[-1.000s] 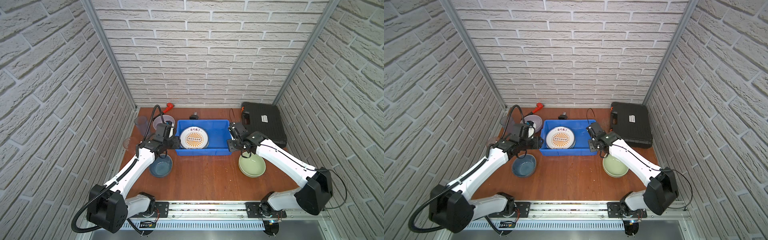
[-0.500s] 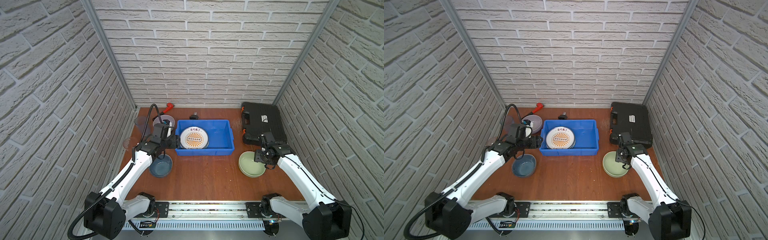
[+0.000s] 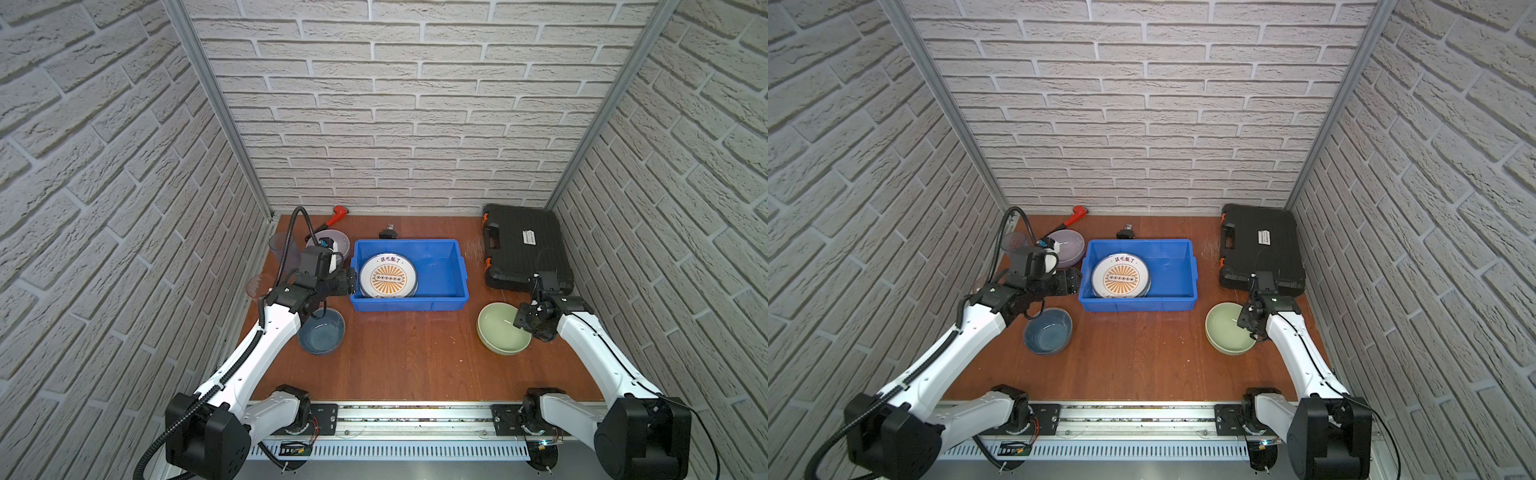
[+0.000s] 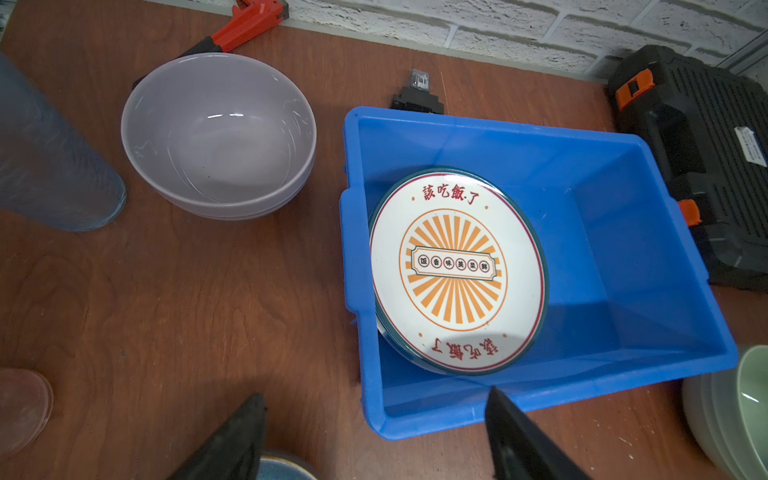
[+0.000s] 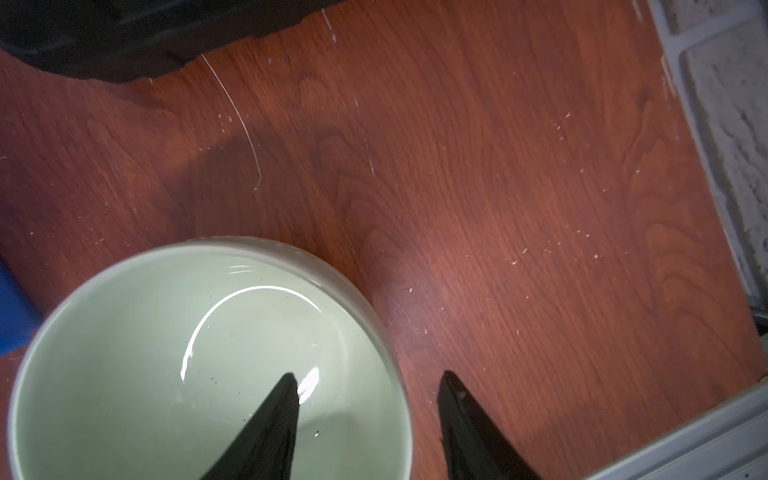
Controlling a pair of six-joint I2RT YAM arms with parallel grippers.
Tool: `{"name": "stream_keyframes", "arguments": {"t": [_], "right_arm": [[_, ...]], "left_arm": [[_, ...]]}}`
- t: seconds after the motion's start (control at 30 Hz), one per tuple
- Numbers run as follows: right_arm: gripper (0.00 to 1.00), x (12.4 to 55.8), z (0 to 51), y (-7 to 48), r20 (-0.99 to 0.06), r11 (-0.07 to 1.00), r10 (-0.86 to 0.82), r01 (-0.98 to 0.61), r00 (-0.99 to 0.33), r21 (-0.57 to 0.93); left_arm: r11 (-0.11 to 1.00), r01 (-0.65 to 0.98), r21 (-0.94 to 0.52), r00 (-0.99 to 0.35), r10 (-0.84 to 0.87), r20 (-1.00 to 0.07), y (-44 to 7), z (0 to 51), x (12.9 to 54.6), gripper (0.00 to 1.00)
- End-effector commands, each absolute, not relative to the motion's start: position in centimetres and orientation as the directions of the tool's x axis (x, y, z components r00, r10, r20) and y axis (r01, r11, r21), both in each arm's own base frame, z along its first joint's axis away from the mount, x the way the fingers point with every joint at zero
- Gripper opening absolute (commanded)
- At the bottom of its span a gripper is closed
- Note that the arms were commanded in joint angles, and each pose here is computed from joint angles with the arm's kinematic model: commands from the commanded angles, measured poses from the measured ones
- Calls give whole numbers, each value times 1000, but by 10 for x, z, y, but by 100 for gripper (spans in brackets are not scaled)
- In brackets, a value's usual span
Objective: Place the mixed dishes into the plastic bin
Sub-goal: 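Grasp the pale green bowl's rim with the right gripper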
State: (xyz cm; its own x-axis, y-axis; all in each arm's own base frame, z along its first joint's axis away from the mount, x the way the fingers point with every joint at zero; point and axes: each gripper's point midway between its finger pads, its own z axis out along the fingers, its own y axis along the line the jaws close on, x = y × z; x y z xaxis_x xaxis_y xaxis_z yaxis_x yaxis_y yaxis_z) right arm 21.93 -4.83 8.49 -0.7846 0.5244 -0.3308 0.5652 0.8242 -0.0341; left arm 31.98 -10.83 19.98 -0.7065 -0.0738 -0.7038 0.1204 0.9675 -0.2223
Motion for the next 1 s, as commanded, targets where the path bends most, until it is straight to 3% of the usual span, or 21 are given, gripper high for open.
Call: {"name": "stream_keyframes", "arguments": {"t": [0.0,0.37,0.63,0.7,0.87,0.97], "right_arm": [[55,225,73,-48,-339,803,560,596,-756,-3],[45,222,53,-44,-291,797,580,604,-761,10],[27,219,34,-36,-242,792,600,610,-763,41],[25,218,33,-36,-239,793,599,608,-764,42],[10,218,34,-35,-244,796,595,604,-766,46],[6,218,40,-36,-259,799,590,600,-765,49]], "left_arm": [[967,124,-224,-672,-85,-735,-105,209,323,83],[962,127,-241,-664,-98,-742,-104,212,324,83],[957,137,-255,-665,-102,-740,-105,214,324,83],[957,137,-255,-663,-103,-741,-105,214,324,83],[950,151,-275,-667,-107,-738,-108,214,324,83],[950,151,-275,-667,-108,-738,-108,213,324,83]]}}
